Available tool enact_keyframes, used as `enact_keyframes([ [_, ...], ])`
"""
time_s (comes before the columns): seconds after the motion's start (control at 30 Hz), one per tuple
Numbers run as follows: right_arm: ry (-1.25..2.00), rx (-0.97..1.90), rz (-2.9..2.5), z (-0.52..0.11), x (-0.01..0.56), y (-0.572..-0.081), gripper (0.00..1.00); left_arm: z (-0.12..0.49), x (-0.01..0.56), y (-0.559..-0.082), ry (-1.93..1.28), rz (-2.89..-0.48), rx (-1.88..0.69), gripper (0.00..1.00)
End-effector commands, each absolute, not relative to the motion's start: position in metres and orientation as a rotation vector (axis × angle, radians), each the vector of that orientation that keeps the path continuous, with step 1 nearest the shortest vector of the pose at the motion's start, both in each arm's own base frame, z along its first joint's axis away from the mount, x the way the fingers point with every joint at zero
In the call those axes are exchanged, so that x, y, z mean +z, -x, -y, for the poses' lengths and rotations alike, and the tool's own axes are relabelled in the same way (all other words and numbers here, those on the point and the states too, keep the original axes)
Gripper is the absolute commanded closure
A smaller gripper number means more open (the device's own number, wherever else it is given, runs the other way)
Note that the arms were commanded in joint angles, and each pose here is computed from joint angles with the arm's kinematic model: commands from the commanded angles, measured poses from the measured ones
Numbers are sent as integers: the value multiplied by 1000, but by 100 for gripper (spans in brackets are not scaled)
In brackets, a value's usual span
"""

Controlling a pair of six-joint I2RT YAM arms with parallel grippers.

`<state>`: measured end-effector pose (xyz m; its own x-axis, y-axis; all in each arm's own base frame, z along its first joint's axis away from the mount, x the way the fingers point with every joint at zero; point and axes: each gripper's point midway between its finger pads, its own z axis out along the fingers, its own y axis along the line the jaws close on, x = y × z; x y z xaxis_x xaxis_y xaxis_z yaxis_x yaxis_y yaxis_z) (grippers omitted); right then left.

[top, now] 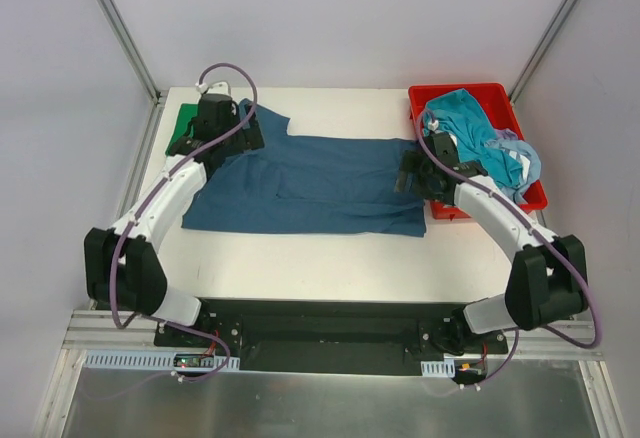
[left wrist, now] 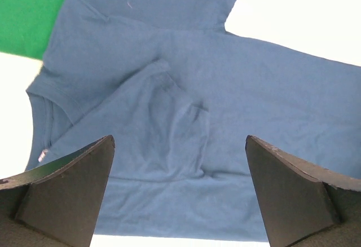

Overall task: Fold and stack the t-shirts
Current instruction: Fold the flattened tshirt in 1/3 of the way

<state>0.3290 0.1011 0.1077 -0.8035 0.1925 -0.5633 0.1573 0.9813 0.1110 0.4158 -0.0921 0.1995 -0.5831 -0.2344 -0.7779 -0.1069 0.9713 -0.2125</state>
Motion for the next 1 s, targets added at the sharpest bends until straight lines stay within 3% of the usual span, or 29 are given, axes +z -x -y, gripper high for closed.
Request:
enact_keyframes([
  [0.0,-125,276,-2497,-131,125,-311,2,96,194,-381,311,-2214,-295,1],
  [0.13,-29,424,-2542,-160,107,-298,4,93,157,-361,367,-2295,-285,1],
  [0.37,-39,393,-2659,-171,70,-296,4,90,104,-349,473,-2435,-291,1],
  [0.57,-87,265,-2588,-161,55,-334,4,79,66,-344,578,-2528,-261,1],
  [0.77,-126,47,-2523,-140,54,-374,4,65,55,-339,632,-2543,-224,1],
  [0.97,-105,45,-2545,-138,54,-384,4,54,61,-336,644,-2513,-200,1],
])
